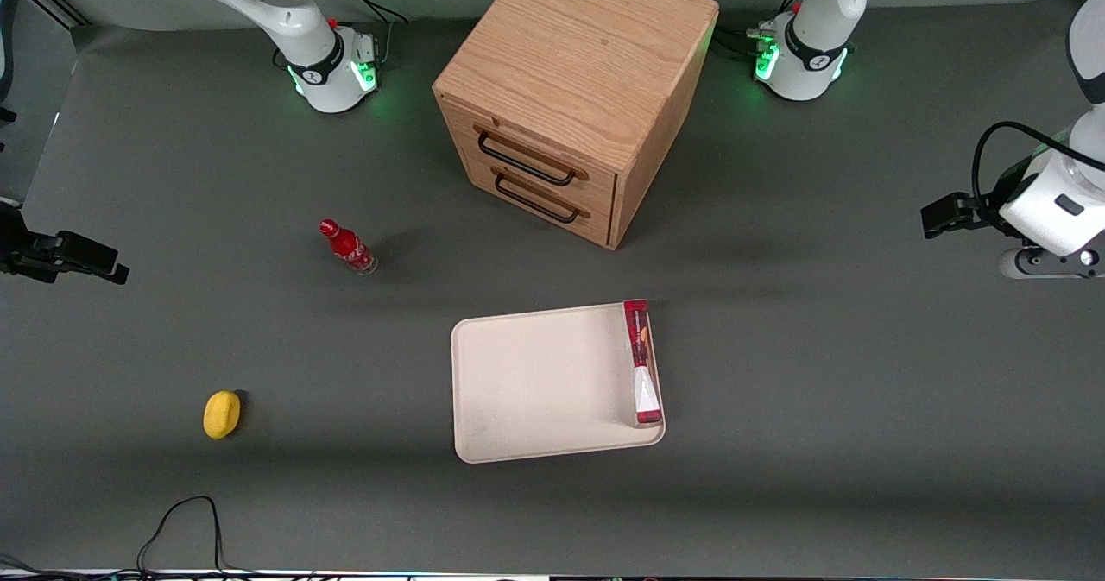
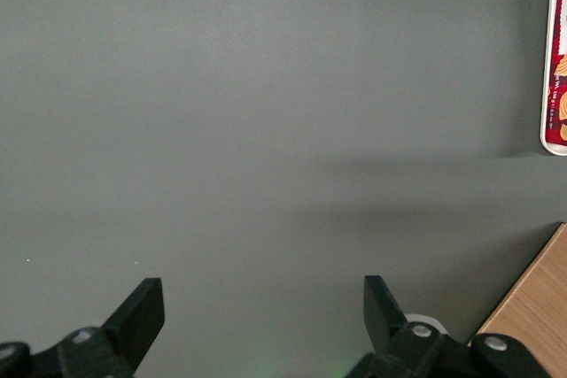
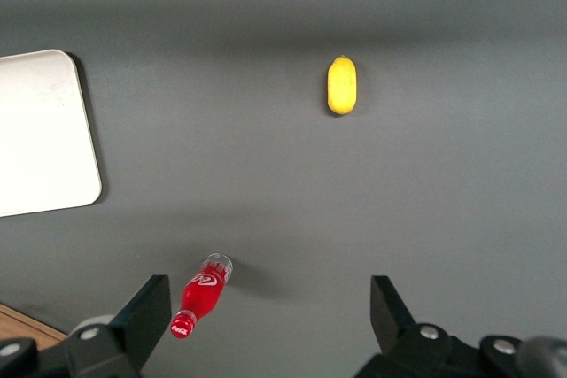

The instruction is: Place red cookie box on tray

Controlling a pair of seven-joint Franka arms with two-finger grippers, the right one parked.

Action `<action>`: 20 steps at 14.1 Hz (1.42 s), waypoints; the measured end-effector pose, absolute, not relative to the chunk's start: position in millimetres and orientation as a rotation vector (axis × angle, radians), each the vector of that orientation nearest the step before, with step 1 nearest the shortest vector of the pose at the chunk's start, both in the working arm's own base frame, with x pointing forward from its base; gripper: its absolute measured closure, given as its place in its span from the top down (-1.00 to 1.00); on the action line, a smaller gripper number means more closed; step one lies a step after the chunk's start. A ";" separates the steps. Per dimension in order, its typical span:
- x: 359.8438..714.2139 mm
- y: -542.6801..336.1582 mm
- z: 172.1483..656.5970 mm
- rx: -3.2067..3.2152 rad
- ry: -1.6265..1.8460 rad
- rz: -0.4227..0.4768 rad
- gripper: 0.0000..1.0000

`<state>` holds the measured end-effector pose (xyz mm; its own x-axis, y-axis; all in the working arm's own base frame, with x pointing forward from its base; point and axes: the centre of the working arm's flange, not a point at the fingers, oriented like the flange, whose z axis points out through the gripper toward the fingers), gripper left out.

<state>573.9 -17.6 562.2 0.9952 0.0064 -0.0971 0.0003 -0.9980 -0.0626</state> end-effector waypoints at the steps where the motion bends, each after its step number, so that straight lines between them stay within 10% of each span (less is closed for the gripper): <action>1: 575.8 -16.2 562.9 -3.076 -0.010 0.127 1.00; 10: 582.4 -18.2 572.8 -3.115 -0.023 0.031 1.00; 20: 574.6 -20.2 574.2 -3.113 -0.019 0.129 1.00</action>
